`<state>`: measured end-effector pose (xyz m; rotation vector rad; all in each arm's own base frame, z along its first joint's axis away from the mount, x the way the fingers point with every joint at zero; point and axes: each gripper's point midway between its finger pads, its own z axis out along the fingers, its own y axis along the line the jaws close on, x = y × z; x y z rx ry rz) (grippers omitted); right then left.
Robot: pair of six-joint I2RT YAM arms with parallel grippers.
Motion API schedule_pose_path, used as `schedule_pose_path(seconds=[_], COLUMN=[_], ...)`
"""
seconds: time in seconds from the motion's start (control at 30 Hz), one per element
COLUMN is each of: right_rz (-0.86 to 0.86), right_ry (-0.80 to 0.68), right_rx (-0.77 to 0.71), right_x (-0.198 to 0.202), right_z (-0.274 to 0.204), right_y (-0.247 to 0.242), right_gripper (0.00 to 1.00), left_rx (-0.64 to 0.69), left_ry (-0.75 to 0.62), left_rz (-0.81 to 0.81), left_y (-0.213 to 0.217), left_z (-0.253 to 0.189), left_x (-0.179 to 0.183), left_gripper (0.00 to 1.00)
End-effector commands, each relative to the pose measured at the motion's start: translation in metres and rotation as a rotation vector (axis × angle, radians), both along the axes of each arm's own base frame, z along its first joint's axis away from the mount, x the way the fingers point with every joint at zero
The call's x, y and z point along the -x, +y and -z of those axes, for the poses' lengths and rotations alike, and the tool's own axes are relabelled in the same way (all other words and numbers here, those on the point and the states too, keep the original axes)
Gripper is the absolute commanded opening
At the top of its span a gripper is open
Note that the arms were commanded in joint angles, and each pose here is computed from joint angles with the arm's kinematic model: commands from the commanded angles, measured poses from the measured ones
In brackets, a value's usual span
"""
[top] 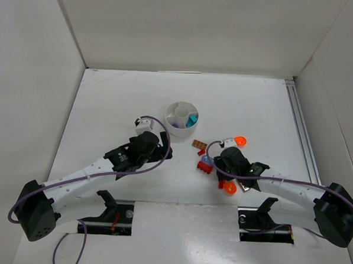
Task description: Sort the legos into containers by color
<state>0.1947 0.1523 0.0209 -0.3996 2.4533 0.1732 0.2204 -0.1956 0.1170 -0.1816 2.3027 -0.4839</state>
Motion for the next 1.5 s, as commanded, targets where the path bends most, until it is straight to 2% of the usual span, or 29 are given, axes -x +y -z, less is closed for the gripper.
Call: schedule_pose_path(seconds=[0.0, 0.43, 0.6, 0.77, 0.87, 1.07, 1.27, 1.37, 1.47], right_rz=[0.050, 0.094, 0.118, 0.111, 0.083, -0.174, -0.553, -0.687, -0.751], right_ry=[-0.045, -0.014, -0.006, -0.039, -0.115, -0.466, -0.772, -0.847, -0.888], right_rx=[-0.025, -0.021, -0.012, -0.037, -0.036, 0.063, 0.085, 0.080, 0.072], right_x=[-0.011, -0.021, -0.024, -0.029, -0.037, -0.085, -0.128, -0.138, -0.156], right_z=[-0.005, 0.012, 0.016, 0.006, -0.014, -0.111, -0.199, -0.218, -0.234], right_y=[0.002, -0.003, -0.005, -0.002, -0.002, 0.013, 0.086, 0.119, 0.149], right_gripper=[0.60, 0.62, 0.54, 0.35, 0.26, 0.25, 0.25, 0.25, 0.25], left_rx=[0.033, 0.046, 0.035, 0.031, 0.038, 0.034, 0.039, 0.054, 0.062], left_ry=[-0.050, -0.053, -0.051, -0.056, -0.062, -0.066, -0.074, -0.071, -0.061], left_rz=[-0.004, -0.010, -0.017, -0.024, -0.024, -0.031, -0.086, -0.113, -0.138], left_y=[-0.006, -0.006, -0.003, -0.002, -0.002, -0.002, 0.010, 0.018, 0.026], left_z=[-0.020, -0.022, -0.021, -0.021, -0.024, -0.023, -0.027, -0.029, -0.029], left_x=[-0.009, -0.009, -0.009, -0.010, -0.010, -0.012, -0.024, -0.030, -0.033], left_gripper=[1.00, 1.00, 1.00, 1.00, 1.00, 1.00, 1.00, 1.00, 1.00])
